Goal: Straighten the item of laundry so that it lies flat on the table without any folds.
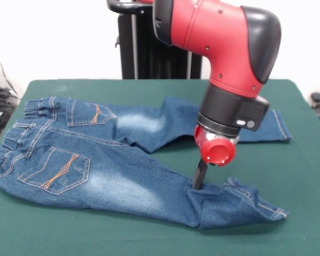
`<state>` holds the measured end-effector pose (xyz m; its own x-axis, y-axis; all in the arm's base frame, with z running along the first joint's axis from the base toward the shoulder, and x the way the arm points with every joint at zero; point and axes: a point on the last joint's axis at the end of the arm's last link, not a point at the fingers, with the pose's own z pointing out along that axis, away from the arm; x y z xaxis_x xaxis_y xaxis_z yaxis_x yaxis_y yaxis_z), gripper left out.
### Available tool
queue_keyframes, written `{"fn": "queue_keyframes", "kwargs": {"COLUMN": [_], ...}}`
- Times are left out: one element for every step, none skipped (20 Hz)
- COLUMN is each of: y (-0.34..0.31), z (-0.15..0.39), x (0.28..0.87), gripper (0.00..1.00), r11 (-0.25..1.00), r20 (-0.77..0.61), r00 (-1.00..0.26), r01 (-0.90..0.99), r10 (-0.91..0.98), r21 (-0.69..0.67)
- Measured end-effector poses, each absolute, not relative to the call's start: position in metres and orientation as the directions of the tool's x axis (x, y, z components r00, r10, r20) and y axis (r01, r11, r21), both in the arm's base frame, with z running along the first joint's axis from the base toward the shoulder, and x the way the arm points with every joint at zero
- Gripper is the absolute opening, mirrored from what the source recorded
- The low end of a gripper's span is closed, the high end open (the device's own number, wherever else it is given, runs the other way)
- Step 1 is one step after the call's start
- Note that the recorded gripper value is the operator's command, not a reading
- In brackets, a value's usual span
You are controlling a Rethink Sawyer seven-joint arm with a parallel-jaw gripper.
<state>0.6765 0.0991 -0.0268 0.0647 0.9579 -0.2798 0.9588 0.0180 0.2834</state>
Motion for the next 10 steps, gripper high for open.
{"fn": "queue_keyframes", "kwargs": {"y": [0.098,0.095,0.093,0.092,0.090,0.087,0.086,0.080,0.077,0.075], "z": [-0.024,-0.015,-0.010,-0.008,0.000,0.005,0.008,0.015,0.020,0.022], "x": [0.676,0.673,0.672,0.671,0.667,0.665,0.663,0.657,0.653,0.651], "gripper": [0.00,0.00,0.00,0.00,0.00,0.00,0.00,0.00,0.00,0.00], "r11": [0.012,-0.005,-0.012,-0.016,-0.028,-0.037,-0.041,-0.053,-0.056,-0.057], "r20": [-0.276,-0.264,-0.259,-0.257,-0.247,-0.241,-0.238,-0.230,-0.227,-0.227], "r00": [0.070,0.084,0.090,0.093,0.102,0.109,0.111,0.120,0.122,0.122], "r01": [0.959,0.958,0.958,0.958,0.958,0.958,0.958,0.959,0.960,0.960], "r10": [0.959,0.961,0.962,0.962,0.964,0.964,0.965,0.966,0.966,0.966], "r21": [0.284,0.286,0.286,0.286,0.285,0.284,0.282,0.279,0.276,0.273]}}
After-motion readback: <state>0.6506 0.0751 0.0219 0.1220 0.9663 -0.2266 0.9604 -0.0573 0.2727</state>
